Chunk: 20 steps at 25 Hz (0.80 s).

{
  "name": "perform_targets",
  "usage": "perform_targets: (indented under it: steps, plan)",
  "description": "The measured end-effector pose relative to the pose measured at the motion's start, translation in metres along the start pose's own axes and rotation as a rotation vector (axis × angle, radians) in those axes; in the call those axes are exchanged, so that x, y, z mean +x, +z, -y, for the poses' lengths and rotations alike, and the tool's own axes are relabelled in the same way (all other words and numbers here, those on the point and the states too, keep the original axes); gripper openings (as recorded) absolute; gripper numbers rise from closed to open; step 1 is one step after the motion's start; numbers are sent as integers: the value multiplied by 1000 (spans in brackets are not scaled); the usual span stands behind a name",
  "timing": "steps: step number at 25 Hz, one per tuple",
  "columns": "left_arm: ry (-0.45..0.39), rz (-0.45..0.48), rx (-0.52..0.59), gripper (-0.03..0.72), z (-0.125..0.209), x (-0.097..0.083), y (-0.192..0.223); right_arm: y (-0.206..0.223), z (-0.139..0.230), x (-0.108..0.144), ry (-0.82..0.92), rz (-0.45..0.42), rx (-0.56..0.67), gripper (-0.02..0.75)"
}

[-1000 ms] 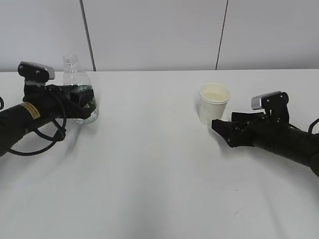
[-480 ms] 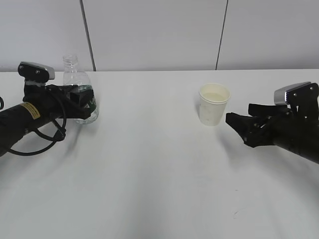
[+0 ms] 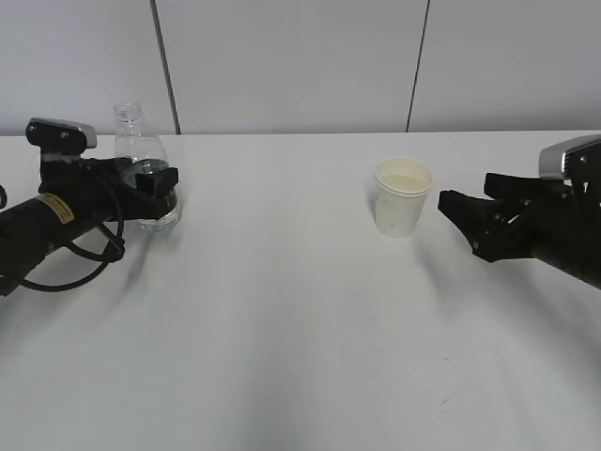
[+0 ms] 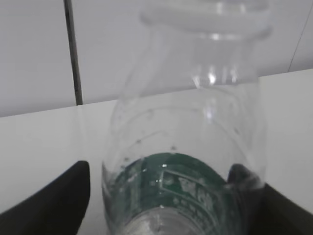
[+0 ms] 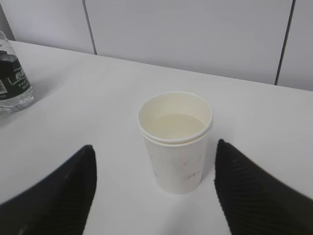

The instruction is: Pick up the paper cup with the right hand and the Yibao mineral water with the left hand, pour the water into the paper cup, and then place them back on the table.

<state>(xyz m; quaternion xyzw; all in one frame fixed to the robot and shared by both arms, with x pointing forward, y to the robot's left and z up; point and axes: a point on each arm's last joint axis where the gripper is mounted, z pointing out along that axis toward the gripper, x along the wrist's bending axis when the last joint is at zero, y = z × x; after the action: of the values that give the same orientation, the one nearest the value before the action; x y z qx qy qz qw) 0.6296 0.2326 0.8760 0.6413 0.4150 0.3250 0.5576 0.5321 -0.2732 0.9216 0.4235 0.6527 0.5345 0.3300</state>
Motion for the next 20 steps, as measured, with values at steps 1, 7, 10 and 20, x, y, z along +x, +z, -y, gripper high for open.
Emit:
perform_targets:
  steps: [1, 7, 10, 20]
  plan:
    - [-2, -3, -5, 522, 0, 0, 0, 0, -1, 0, -1, 1, -2, 587]
    - [-4, -2, -19, 545, -2, 0, 0, 0, -2, -1, 5, 15, -6, 587]
    - [-6, 2, -40, 554, -3, -1, -1, 0, -2, -3, 15, 33, -8, 587]
    - [8, 14, -116, 554, -25, -6, -12, -1, -4, -4, 20, 43, -21, 586]
